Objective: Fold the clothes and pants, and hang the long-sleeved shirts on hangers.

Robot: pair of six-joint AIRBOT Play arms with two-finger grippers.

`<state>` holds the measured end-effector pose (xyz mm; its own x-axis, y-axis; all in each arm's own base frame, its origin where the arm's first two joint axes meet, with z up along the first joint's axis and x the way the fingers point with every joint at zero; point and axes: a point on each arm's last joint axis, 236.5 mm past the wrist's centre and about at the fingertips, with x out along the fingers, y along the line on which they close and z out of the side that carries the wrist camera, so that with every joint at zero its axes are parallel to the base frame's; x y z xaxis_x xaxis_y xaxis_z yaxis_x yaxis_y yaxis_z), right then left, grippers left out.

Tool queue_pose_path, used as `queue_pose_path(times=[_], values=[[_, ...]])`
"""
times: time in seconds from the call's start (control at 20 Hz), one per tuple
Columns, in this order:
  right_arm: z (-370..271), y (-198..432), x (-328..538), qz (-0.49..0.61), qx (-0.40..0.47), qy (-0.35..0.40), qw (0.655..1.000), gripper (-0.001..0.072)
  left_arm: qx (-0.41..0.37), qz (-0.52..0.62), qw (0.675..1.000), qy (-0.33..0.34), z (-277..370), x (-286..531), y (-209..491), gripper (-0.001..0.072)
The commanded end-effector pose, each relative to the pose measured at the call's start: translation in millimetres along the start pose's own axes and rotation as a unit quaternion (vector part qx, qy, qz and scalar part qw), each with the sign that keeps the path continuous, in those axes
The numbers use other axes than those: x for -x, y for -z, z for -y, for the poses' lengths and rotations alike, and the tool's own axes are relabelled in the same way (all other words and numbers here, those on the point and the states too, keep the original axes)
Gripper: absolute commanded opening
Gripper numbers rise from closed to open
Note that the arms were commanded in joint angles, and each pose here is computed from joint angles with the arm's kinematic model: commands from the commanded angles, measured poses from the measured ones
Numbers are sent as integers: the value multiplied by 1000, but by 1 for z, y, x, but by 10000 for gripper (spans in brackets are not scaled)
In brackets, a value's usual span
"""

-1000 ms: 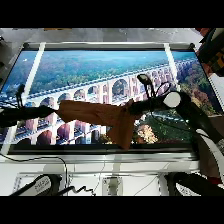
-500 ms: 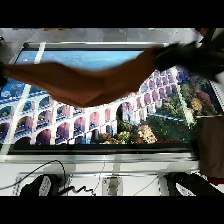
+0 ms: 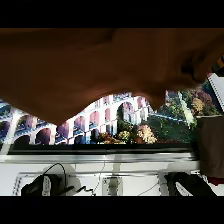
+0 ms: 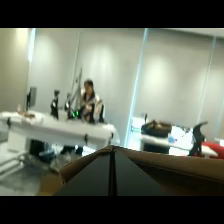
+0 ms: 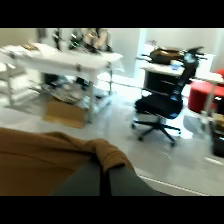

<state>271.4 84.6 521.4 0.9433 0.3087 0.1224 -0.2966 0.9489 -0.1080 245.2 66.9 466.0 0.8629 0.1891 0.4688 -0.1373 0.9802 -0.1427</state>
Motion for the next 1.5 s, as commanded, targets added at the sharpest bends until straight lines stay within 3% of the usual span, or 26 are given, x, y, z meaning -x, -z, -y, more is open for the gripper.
queue_pose_path(times=[0.0, 0.1, 0.2, 0.35, 0.55, 0.7, 0.9, 1.25, 1.45], values=[[-27, 5, 20, -23, -54, -54, 997, 12, -5, 29, 1000, 8, 10, 4, -30, 8], [-23, 43, -1, -93, -63, -45, 993, 11, 4, -11, 999, 35, 17, -12, -8, 7], [-11, 99, -34, -184, -57, -20, 981, 11, 65, -108, 989, 81, 29, -36, 52, 7], [-7, 196, -90, -316, -54, -13, 947, 11, 111, -283, 942, 144, 43, -51, 180, 6], [8, 324, -157, -430, -83, 11, 899, 11, 107, -422, 888, 150, 53, -59, 335, 6], [47, 405, -182, -473, -132, 56, 869, 11, 58, -433, 889, 139, 64, -72, 410, 7], [86, 466, -209, -465, -182, 85, 862, 11, 7, -423, 901, 94, 77, -80, 477, 9], [139, 530, -164, -553, -151, 120, 811, 11, -3, -493, 865, 95, 83, -41, 564, 9], [118, 576, -127, -606, -212, 104, 759, 12, 11, -535, 837, 119, 103, -11, 596, 12]])
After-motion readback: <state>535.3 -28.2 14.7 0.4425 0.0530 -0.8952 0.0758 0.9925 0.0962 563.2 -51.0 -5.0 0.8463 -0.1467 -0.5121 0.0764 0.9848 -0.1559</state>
